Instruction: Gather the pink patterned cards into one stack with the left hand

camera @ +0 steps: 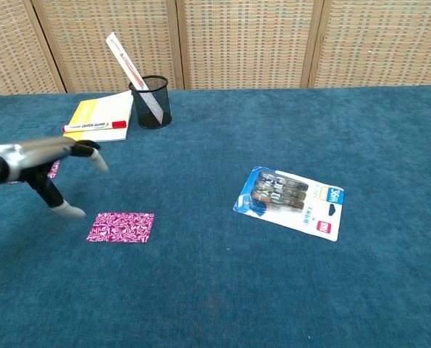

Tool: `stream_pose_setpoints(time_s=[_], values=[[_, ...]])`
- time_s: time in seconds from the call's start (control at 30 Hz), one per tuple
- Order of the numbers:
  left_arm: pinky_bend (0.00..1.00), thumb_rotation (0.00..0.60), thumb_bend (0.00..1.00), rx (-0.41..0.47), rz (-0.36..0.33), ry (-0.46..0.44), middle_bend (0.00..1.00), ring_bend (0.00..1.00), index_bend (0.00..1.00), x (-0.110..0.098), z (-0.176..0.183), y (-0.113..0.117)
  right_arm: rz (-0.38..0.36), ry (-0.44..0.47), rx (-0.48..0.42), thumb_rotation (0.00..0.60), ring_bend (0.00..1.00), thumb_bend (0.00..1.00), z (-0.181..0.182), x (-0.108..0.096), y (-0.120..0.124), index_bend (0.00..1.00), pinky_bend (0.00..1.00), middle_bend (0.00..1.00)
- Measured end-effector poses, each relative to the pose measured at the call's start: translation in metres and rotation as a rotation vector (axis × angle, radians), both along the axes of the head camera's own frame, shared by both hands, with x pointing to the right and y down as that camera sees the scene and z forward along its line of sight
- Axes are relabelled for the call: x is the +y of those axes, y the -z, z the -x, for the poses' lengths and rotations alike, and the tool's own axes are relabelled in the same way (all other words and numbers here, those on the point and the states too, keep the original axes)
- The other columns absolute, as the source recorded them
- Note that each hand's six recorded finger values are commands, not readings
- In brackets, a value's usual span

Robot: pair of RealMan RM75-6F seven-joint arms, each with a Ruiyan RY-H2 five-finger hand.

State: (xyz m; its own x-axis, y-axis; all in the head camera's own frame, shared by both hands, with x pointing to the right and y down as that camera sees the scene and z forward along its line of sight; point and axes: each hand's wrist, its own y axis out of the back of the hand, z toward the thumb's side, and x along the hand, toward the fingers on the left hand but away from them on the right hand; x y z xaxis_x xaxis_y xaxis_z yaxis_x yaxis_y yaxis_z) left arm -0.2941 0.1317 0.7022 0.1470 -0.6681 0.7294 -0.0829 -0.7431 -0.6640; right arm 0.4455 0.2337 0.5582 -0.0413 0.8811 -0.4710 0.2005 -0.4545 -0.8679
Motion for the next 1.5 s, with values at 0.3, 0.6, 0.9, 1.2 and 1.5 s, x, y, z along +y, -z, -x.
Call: stream_pose_setpoints(time_s=[0.3, 0.6, 0.9, 1.2, 1.5], values=[[0.00, 0.600, 0.21, -0.112, -0.035, 0.145, 0.00, 0.00, 0.23, -0.025, 0.076, -0.006, 0.000, 0.003, 0.008, 0.600, 0.00, 0.13, 0.001, 0.000, 0.000, 0.01, 0.00, 0.00], [0.00, 0.600, 0.22, -0.156, -0.040, 0.251, 0.00, 0.00, 0.23, -0.037, 0.123, -0.025, -0.001, 0.000, 0.014, 0.600, 0.00, 0.13, 0.001, 0.000, 0.000, 0.01, 0.00, 0.00], [0.00, 0.600, 0.26, -0.169, -0.041, 0.269, 0.00, 0.00, 0.24, -0.048, 0.126, -0.036, 0.002, -0.002, 0.013, 0.600, 0.00, 0.13, 0.001, 0.000, -0.001, 0.01, 0.00, 0.00], [0.00, 0.600, 0.27, -0.182, 0.005, 0.282, 0.00, 0.00, 0.27, -0.050, 0.122, -0.050, 0.003, -0.003, 0.010, 0.600, 0.00, 0.13, 0.000, 0.000, -0.001, 0.01, 0.00, 0.00], [0.00, 0.600, 0.27, -0.194, 0.003, 0.289, 0.00, 0.00, 0.27, -0.056, 0.123, -0.056, 0.004, -0.003, 0.011, 0.600, 0.00, 0.13, 0.000, 0.000, -0.001, 0.01, 0.00, 0.00]])
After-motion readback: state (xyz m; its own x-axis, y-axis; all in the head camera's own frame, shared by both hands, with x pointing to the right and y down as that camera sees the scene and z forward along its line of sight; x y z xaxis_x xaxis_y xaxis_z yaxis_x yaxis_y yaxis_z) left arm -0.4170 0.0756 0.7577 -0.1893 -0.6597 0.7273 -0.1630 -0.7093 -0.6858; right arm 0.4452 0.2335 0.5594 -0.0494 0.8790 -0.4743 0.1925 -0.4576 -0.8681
